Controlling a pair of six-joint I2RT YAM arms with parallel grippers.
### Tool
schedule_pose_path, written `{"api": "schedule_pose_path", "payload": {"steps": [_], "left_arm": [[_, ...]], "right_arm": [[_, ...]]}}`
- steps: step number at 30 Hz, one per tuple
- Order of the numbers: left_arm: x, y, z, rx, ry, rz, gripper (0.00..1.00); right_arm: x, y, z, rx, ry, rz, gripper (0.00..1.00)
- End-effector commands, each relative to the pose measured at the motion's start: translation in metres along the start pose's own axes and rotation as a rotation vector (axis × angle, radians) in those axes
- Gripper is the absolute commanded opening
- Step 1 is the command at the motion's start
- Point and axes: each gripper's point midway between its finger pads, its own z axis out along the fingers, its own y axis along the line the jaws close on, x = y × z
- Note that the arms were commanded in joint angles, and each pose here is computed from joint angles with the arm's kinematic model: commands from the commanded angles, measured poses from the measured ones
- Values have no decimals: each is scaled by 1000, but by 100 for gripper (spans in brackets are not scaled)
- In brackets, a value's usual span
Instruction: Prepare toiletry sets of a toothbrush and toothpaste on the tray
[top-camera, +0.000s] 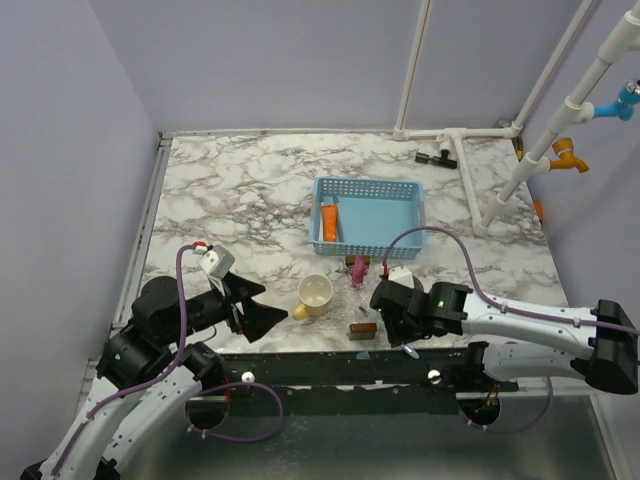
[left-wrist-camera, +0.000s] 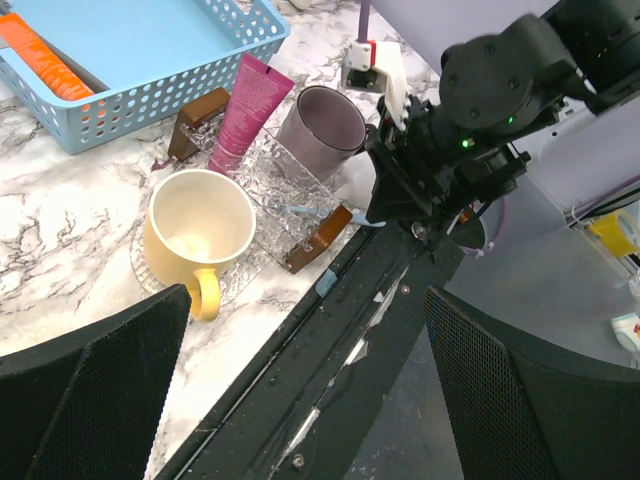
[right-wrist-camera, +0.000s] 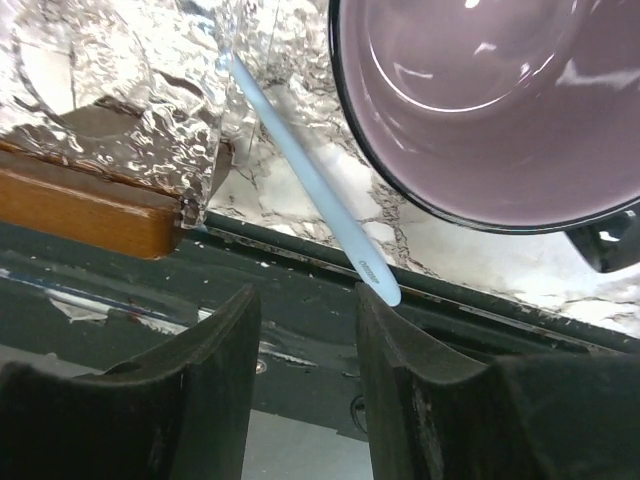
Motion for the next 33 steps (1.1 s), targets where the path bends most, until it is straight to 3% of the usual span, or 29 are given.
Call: {"api": "schedule_pose_path", "payload": {"steps": [1,15,33], "left_arm": [[2,6,2,-18,-4,7,99],[1,5,2,-17,-7,8,99],[2,6,3,-17,-3,8,99]], "right_arm": [[-2,8,11,23,-62,52,47],[-1,5,31,165,-206,87,50],[8,-1,54,187,-219,142,50]]}}
